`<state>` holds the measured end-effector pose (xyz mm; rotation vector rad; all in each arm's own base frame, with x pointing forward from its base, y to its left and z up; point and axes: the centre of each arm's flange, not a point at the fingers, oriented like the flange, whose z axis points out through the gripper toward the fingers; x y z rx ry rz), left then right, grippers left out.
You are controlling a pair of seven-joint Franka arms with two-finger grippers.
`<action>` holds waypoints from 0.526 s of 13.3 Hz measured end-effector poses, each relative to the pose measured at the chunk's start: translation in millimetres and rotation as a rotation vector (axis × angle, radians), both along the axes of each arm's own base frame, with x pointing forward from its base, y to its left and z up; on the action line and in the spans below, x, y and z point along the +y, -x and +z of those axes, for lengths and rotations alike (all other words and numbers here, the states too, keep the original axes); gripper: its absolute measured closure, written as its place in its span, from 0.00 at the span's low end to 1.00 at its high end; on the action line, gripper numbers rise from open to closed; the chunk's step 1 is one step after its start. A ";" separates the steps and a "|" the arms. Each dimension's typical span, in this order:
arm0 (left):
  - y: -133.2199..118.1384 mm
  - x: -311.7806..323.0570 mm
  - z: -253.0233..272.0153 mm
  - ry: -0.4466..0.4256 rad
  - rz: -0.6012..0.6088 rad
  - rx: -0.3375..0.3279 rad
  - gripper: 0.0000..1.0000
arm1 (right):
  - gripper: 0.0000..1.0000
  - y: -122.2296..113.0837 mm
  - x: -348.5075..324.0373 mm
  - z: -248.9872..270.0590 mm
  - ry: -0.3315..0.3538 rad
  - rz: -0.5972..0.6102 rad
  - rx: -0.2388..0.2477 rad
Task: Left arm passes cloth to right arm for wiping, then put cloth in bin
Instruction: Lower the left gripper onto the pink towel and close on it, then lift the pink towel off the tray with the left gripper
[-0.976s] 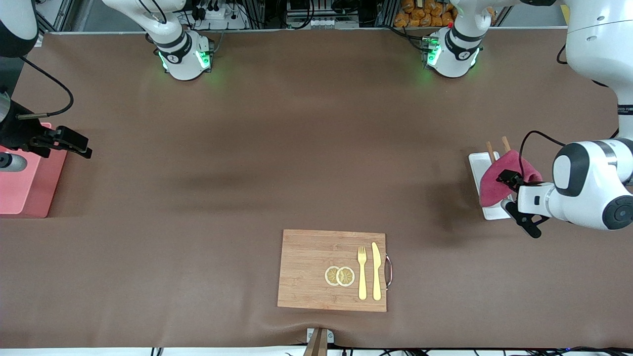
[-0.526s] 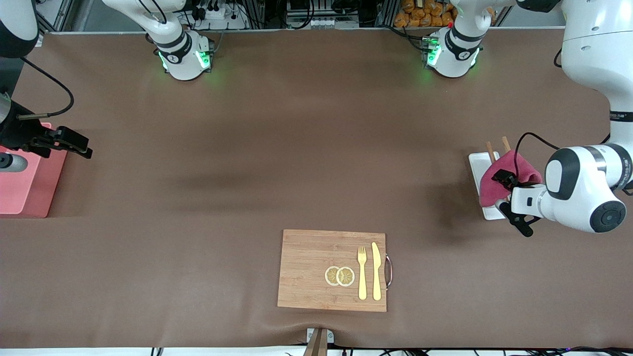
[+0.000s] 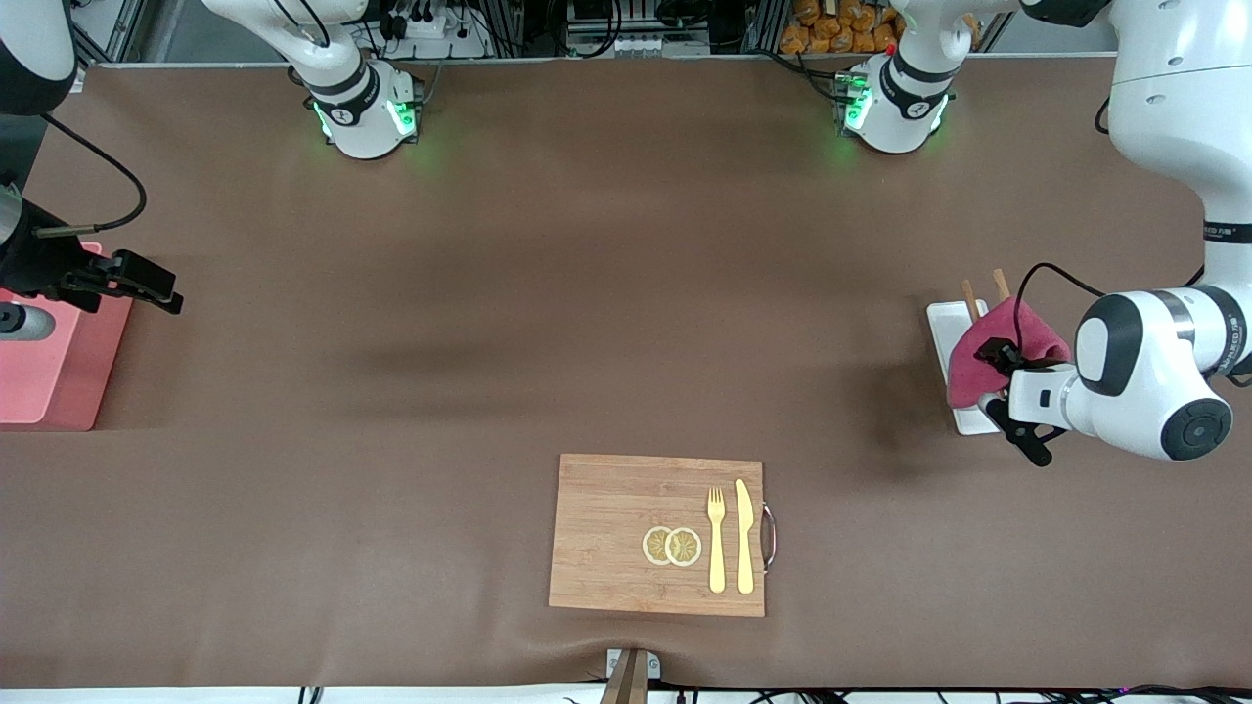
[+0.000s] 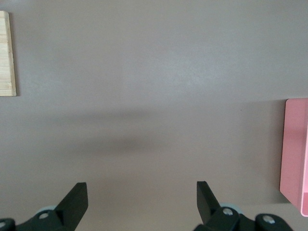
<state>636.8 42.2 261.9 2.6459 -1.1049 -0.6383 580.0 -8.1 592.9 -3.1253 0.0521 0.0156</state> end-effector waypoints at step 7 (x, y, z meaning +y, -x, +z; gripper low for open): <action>1.1 0.8 4.5 -0.001 0.001 0.005 0.97 | 0.00 -0.5 -1.0 -1.4 0.000 -0.002 0.002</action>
